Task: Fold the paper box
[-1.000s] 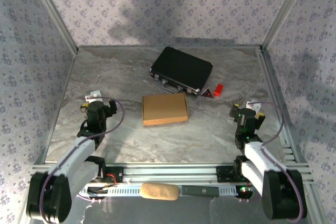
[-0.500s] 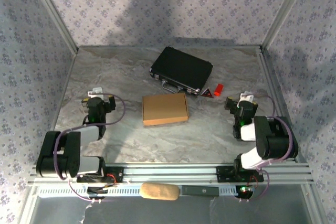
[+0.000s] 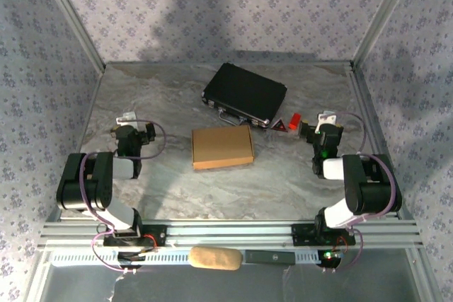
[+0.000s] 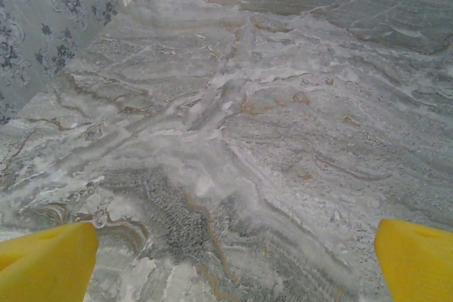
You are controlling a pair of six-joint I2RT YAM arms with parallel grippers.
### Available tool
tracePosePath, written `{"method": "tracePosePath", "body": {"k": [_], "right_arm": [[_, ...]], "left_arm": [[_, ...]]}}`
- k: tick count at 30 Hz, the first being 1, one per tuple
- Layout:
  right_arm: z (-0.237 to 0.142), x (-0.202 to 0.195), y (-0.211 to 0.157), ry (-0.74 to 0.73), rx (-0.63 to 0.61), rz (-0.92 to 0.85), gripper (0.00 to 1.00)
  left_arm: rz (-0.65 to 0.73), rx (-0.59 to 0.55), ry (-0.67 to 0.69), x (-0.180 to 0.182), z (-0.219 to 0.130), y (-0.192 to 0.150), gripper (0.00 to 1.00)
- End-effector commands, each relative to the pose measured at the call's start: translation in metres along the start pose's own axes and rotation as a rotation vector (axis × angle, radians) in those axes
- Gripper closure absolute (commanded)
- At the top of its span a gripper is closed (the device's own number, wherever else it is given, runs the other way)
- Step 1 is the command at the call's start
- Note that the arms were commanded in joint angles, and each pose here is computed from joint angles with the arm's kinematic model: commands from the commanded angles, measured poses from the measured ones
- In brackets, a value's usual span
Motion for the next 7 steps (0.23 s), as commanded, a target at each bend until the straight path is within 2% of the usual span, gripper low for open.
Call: {"method": "tracePosePath", "body": {"k": [1,7], "right_arm": [[0.0036,-0.0010,-0.0002,-0.029,0.009,-0.028,0.01],[0.0028,-0.0018,0.0007,-0.039,-0.002,-0.024,0.01]], "left_arm": [[-0.016,-0.017,-0.017,0.0001,0.0014,0.0067,0.00],[-0.015,-0.015,-0.017,0.0001,0.0013,0.0070,0.00]]}}
Point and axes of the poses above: each hand's point on the last joint's axis, 136 mm out from that joint toward the fingers, its own z axis out along the fingers, its own x axis along the line the jaws close on, y = z × x, the point moved 9 cm from there along -z, back along the fingers, and after that the axes turned 14 degrees about z, right-handed, at the moved point
